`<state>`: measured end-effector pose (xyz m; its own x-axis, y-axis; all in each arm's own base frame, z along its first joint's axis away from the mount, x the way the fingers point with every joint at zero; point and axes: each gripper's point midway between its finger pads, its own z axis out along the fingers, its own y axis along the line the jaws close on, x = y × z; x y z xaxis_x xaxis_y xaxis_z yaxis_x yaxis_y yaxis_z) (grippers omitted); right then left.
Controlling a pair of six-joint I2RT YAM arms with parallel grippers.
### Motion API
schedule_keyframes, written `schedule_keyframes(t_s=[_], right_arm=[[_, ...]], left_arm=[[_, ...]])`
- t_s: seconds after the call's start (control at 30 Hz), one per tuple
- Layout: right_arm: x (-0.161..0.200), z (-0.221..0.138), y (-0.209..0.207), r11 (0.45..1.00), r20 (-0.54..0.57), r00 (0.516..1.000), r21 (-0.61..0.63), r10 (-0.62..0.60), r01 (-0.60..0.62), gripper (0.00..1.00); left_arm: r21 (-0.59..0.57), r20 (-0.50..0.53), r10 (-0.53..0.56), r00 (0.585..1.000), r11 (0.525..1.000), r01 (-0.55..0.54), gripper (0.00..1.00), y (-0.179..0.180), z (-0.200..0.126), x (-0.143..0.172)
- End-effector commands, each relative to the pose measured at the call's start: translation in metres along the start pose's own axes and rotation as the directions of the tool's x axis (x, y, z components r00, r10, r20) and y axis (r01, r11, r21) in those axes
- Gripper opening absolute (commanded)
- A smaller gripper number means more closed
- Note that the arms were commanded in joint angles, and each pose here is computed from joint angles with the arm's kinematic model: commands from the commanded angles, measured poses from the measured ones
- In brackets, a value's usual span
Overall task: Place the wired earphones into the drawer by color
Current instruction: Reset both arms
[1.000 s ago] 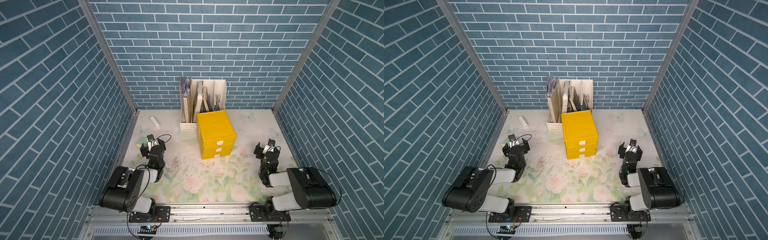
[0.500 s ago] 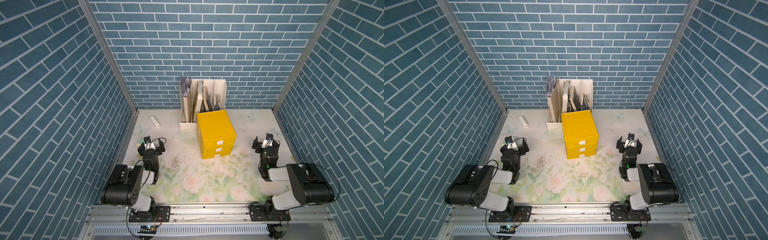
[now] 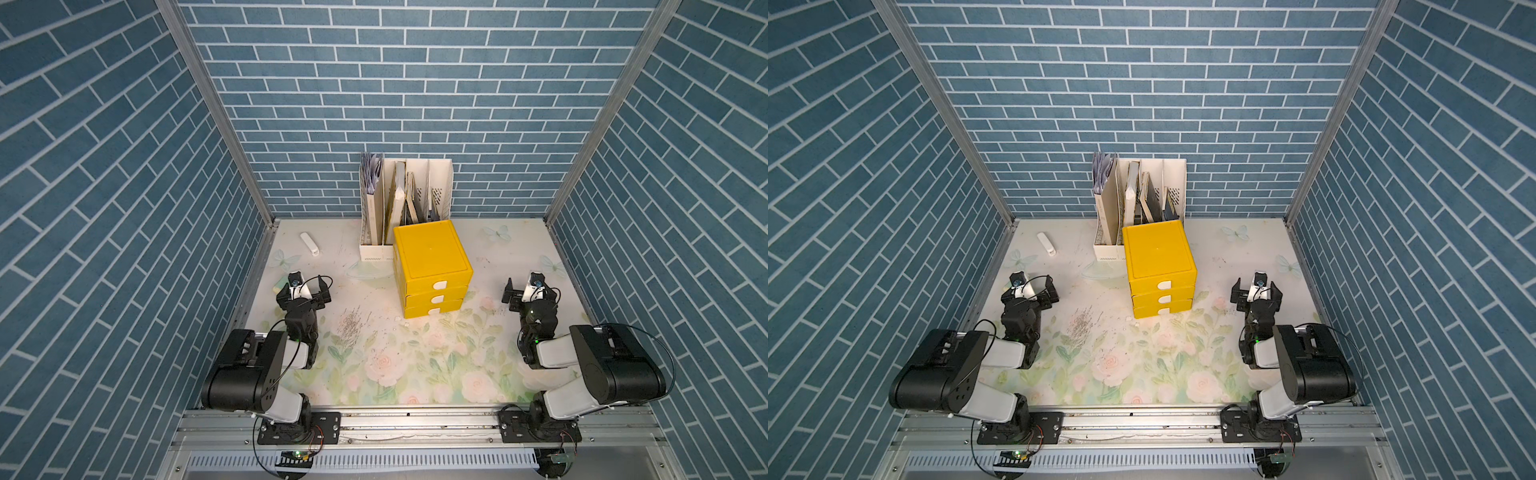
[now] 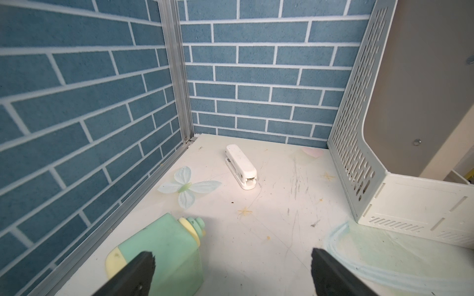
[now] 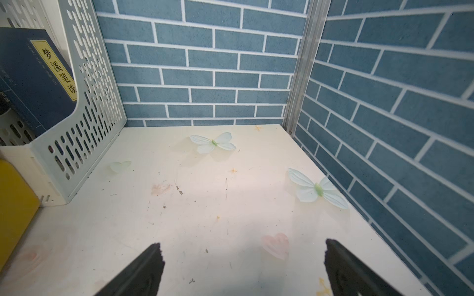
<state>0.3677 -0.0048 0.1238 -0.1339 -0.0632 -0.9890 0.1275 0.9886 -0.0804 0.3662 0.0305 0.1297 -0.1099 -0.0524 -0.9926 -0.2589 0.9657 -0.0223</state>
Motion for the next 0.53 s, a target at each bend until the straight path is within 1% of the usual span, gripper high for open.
schedule_keyframes(t_s=[0.0,0.5], right_arm=[[-0.0045,-0.0008,-0.0004,1.000,0.024,1.000,-0.003,-0.012,0.013,1.00],[-0.0044,0.0005,-0.0003,1.000,0.022,1.000,-0.015,-0.009,0.009,1.00]], left_arm=[[0.002,0.010,0.005,1.000,1.000,-0.006,1.00,0.0005,-0.0005,-0.0015],[0.003,0.009,0.006,1.000,1.000,-0.006,1.00,0.0003,-0.0005,-0.0012]])
